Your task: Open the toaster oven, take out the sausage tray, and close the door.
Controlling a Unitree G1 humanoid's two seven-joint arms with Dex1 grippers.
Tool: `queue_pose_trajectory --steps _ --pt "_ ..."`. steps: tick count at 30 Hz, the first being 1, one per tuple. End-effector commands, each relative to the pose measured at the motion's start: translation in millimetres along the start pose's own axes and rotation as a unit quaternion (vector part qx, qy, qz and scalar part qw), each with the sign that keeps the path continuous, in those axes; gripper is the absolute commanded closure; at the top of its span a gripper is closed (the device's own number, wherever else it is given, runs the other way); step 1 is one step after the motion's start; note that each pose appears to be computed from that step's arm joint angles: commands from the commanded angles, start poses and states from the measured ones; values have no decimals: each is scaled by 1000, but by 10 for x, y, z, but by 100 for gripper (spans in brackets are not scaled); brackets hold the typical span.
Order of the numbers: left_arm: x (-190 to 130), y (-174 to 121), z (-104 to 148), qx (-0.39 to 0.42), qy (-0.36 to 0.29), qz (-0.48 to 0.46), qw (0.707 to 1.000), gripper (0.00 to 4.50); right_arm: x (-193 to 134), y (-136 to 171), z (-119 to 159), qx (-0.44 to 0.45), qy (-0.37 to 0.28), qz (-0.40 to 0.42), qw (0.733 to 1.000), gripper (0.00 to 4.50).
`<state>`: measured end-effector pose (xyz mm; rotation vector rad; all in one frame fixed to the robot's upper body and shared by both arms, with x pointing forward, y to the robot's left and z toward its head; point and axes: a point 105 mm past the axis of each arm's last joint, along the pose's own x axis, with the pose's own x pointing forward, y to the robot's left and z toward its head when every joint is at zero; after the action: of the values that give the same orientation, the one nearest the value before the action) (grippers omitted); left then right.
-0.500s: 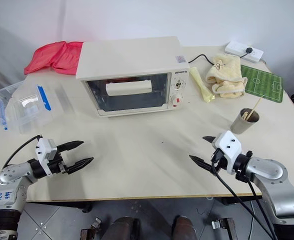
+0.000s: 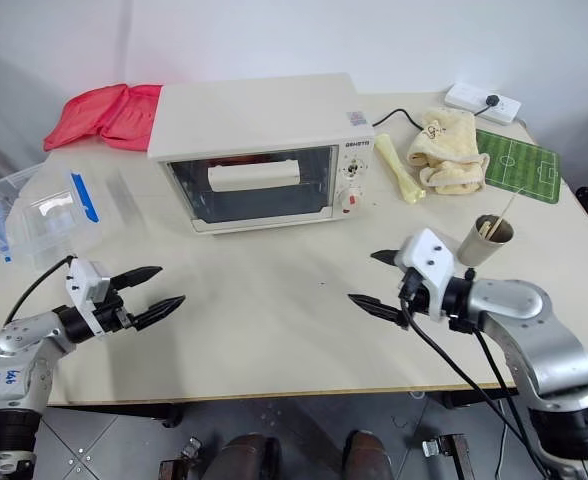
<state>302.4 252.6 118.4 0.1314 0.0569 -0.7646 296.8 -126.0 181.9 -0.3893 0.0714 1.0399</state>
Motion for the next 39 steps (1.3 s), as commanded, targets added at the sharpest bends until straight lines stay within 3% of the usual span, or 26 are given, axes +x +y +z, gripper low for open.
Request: queue_pose_trajectory --steps 1,9,12,16,22,31,37,39 --pt "-1 -47 129 3 -28 -20 999 0 224 -60 247 -43 -30 25 998 2" --pt "-24 -120 320 -1 -85 -38 996 0 853 -421 650 -93 -87 31 991 2" --pt "-27 -138 372 2 -96 -43 994 0 916 -474 699 -101 -93 38 990 2" --pt "-94 -94 625 21 -141 -23 989 0 1036 -527 869 -128 -105 61 984 2" --pt "-242 -95 869 35 -177 -2 984 0 1043 -385 1063 -159 -131 128 970 2" --pt "-379 5 971 21 -179 21 983 0 940 -98 1027 -200 -120 197 952 2" --pt "-560 179 1028 11 -163 30 986 0 870 137 836 -202 -99 230 947 2" --pt "-586 203 1047 13 -162 20 987 38 859 175 803 -201 -97 231 947 0"
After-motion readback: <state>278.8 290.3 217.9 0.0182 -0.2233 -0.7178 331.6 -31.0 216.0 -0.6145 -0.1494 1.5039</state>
